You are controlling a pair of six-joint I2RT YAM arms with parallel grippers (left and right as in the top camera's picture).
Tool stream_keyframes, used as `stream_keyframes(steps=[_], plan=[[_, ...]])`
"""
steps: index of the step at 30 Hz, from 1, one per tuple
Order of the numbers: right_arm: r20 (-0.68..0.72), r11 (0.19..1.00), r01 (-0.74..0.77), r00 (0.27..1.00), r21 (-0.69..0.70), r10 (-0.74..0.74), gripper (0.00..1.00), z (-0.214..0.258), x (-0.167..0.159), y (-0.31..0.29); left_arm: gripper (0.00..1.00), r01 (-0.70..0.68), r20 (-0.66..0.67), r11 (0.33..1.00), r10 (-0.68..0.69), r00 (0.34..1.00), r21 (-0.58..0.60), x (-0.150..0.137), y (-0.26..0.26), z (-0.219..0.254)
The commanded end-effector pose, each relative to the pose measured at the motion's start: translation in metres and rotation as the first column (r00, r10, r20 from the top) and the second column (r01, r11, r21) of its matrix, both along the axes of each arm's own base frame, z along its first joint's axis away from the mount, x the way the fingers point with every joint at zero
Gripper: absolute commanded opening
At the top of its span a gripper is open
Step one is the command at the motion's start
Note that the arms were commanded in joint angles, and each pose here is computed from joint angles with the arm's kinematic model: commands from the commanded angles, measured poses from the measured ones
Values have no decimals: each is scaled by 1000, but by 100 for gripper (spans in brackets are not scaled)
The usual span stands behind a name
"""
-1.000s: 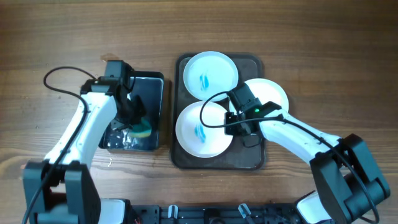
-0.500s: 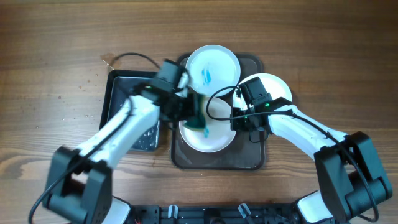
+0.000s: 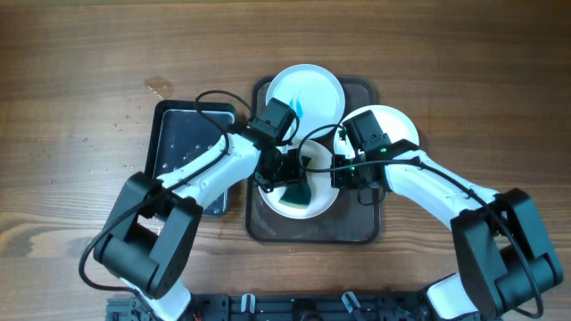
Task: Clean dirty plates on tray and stack at the side
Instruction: 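Scrub the front-left plate with the sponge while the right gripper holds the plate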
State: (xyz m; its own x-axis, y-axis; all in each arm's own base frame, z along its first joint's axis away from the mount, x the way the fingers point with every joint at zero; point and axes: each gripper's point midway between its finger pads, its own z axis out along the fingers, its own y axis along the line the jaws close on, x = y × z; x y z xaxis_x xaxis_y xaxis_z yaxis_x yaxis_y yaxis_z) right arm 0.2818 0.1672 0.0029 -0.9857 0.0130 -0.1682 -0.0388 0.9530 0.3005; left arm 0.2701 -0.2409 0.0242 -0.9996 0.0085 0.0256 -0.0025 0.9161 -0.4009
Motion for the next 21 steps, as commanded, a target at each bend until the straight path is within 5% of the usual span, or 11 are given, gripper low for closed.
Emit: stream_keyframes(steps=[1, 8, 13, 21], plan=[[-21, 1000, -12, 1000, -4, 12, 4, -6, -5, -1, 40, 9, 42, 1000, -8, 999, -27, 5, -9, 16], [-21, 1000, -12, 1000, -4, 12, 4, -6, -5, -1, 32, 22, 178, 979, -59, 982, 202, 10, 1, -1], [-24, 1000, -12, 1000, -5, 12, 4, -6, -5, -2, 4, 37, 148, 956, -83, 986, 290, -6, -6, -28], [-34, 1000, -12, 999, -9, 12, 4, -7, -8, -3, 4, -156, 109, 940, 128, 986, 305, 17, 35, -30]])
